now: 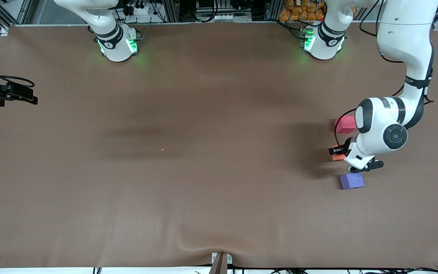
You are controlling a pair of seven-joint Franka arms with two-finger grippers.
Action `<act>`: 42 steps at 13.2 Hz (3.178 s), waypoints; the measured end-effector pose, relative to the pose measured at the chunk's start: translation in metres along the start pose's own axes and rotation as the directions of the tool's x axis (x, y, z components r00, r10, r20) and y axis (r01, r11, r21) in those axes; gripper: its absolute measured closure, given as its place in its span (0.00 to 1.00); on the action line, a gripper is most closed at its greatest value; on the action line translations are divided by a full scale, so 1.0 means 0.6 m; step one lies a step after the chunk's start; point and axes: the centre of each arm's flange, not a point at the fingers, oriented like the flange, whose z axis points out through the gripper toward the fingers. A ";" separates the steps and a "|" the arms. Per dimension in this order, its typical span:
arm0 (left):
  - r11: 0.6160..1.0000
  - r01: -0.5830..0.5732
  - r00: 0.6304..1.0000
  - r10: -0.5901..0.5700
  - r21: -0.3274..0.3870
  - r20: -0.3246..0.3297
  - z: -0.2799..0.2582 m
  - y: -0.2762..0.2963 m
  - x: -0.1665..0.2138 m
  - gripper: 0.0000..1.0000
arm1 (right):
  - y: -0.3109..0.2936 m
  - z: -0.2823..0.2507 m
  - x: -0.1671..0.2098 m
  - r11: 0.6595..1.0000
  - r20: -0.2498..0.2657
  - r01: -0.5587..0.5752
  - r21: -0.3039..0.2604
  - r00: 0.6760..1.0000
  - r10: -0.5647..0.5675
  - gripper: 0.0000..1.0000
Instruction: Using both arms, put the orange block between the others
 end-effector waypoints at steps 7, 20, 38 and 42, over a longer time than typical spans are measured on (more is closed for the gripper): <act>0.999 -0.048 0.997 0.047 -0.016 -0.065 0.026 -0.066 0.003 0.44 | -0.013 0.002 -0.001 1.000 0.015 0.015 0.000 1.000 -0.015 0.00; 0.996 -0.079 0.987 0.071 -0.050 -0.147 -0.087 -0.021 0.006 0.00 | -0.022 0.003 -0.001 1.000 0.016 0.024 -0.002 1.000 -0.024 0.00; 0.963 -0.265 0.939 0.268 0.042 -0.215 -0.675 0.063 -0.170 0.00 | -0.029 0.005 0.001 0.999 0.016 0.031 -0.005 0.999 -0.031 0.00; 0.968 -0.251 0.945 0.246 0.003 -0.213 -0.675 0.048 -0.165 0.00 | -0.028 0.005 0.001 1.000 0.017 0.030 -0.005 0.999 -0.030 0.00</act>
